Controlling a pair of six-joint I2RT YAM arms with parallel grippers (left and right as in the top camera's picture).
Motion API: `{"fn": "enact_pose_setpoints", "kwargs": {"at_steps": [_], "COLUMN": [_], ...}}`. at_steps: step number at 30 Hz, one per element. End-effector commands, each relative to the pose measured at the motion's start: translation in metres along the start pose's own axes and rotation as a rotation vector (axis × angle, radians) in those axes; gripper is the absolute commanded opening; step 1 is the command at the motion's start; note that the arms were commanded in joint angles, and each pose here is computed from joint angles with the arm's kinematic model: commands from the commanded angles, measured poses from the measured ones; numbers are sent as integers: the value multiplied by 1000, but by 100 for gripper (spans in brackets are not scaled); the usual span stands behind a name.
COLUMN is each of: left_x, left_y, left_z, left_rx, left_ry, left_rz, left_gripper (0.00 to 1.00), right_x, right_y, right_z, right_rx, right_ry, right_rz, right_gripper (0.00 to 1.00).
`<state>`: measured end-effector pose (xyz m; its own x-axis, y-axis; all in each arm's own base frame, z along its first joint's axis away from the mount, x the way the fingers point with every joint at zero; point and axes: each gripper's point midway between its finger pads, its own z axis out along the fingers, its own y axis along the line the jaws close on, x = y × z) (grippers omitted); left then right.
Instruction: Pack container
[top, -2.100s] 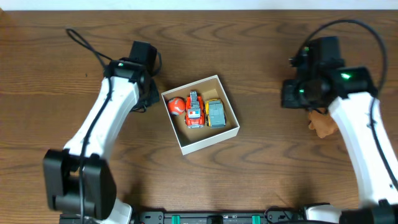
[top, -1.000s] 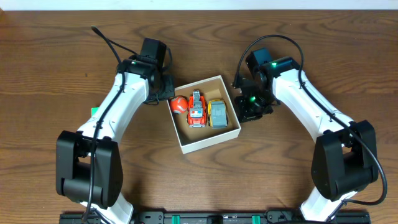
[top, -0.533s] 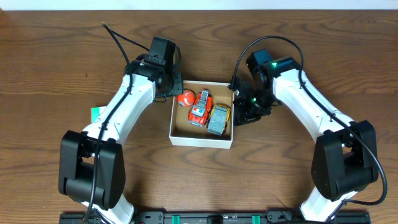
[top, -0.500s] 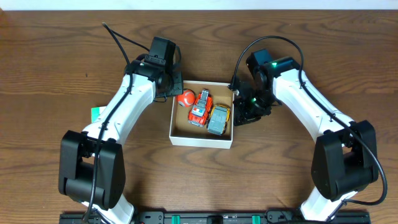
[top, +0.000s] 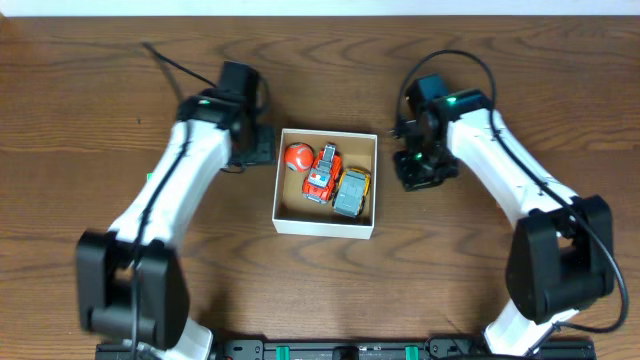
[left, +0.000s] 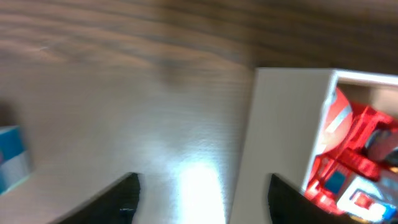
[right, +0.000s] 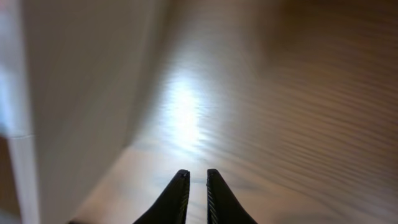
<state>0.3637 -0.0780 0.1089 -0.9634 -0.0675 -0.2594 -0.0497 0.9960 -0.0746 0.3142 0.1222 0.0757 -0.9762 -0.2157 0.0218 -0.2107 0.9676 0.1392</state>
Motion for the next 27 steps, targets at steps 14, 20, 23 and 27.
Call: {"fn": "enact_pose_setpoints", "kwargs": {"at_steps": [14, 20, 23, 27], "left_x": [-4, 7, 12, 22], "left_y": [160, 179, 182, 187], "left_z": [-118, -62, -34, -5], "left_rx": [-230, -245, -245, -244], "left_ry": [-258, -79, 8, 103], "left_rz": [-276, -315, -316, -325], "left_gripper": [98, 98, 98, 99], "right_x": [17, 23, 23, 24], "right_y": [-56, -58, -58, -58], "right_z": [-201, -201, -201, -200], "right_rx": [193, 197, 197, 199], "right_ry": [-665, -652, -651, -645], "right_rz": [201, 208, 208, 205], "right_gripper": [99, 99, 99, 99]}}
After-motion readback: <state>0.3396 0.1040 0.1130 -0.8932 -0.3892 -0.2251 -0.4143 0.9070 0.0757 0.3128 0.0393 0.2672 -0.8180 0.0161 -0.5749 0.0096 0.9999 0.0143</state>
